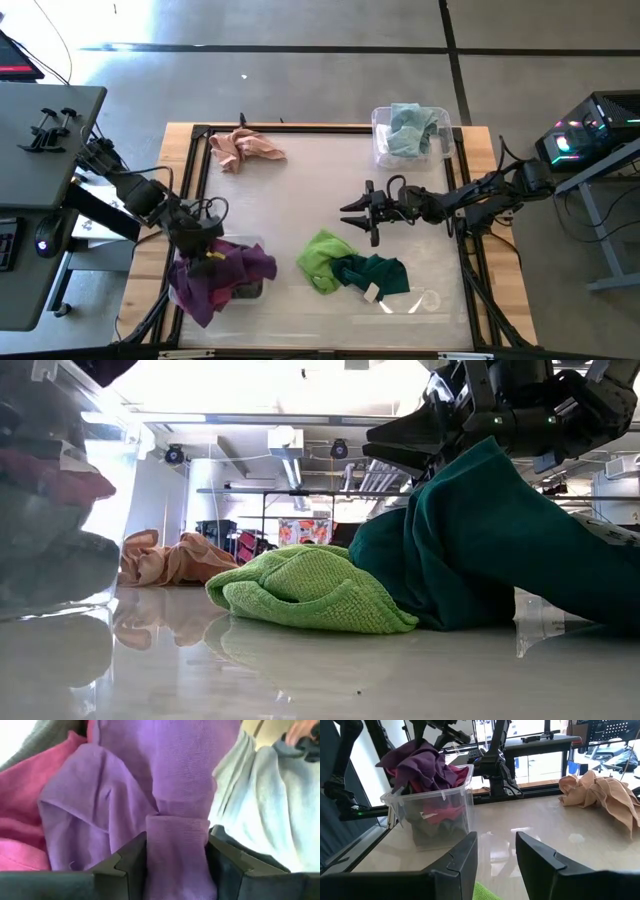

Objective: Sort towels by color in basket
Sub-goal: Put the violet towel into the bottom transparent bin

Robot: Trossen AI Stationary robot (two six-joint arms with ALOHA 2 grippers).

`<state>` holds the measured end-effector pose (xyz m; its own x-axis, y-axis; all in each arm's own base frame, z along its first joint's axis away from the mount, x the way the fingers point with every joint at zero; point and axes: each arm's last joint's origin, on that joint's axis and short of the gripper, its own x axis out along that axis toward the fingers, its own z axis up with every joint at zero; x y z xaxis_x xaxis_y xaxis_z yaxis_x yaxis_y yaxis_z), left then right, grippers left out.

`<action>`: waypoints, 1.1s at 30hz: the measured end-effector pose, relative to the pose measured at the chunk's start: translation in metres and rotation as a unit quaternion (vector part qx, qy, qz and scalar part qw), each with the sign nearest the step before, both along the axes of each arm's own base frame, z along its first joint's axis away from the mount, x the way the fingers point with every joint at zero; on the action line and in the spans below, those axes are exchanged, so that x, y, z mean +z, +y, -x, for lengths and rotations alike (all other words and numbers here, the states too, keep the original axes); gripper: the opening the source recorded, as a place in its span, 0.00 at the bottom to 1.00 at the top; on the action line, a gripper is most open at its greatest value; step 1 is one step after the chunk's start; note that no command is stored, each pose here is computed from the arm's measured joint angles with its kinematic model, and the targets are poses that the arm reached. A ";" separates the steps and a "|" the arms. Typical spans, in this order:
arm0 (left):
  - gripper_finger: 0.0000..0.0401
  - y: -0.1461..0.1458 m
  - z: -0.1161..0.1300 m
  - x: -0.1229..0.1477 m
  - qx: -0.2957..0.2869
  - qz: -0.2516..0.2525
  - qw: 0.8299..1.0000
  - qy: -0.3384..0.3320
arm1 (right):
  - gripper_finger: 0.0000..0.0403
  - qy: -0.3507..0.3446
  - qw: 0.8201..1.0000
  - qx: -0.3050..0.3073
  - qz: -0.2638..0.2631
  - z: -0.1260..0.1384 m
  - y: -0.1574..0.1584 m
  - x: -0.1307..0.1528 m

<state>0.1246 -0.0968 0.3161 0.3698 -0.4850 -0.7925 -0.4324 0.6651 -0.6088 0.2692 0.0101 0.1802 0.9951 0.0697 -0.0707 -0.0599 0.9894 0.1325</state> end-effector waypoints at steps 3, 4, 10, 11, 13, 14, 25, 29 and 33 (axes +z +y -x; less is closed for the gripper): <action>0.40 0.004 0.006 0.010 0.000 0.007 1.000 -0.005 | 0.32 0.000 1.000 0.000 0.000 0.000 0.000 0.000; 0.40 0.006 0.009 0.015 0.003 0.012 1.000 -0.010 | 0.32 0.001 1.000 0.000 0.000 0.000 0.000 0.000; 0.40 0.019 0.018 0.033 0.037 -0.035 0.996 -0.069 | 0.32 0.003 1.000 0.000 0.000 0.000 0.000 -0.001; 0.39 0.018 0.016 0.032 0.035 -0.049 0.994 -0.087 | 0.32 0.003 1.000 -0.001 0.000 0.000 0.000 -0.001; 0.39 0.015 0.009 0.028 0.024 -0.071 0.990 -0.118 | 0.32 0.004 1.000 -0.002 0.000 0.000 0.000 -0.001; 0.39 0.012 0.004 0.023 0.016 -0.080 0.989 -0.125 | 0.32 0.005 1.000 -0.002 0.000 0.000 0.000 -0.001; 0.28 -0.025 -0.033 -0.049 -0.058 -0.158 0.985 -0.033 | 0.32 0.010 1.000 -0.004 -0.005 0.000 0.000 -0.002; 0.23 -0.028 -0.032 -0.052 -0.070 -0.178 0.980 0.052 | 0.32 0.011 1.000 -0.017 -0.004 0.000 -0.001 -0.002; 0.18 -0.027 -0.030 -0.028 -0.074 -0.193 0.975 0.078 | 0.32 0.011 0.999 -0.032 -0.002 0.000 -0.002 -0.002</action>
<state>0.1550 -0.1240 0.2881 0.1782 -0.1781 -0.9677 -0.3814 0.8941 -0.2348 0.2691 0.0083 0.1782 0.9958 0.0070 -0.0916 0.0057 0.9904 0.1379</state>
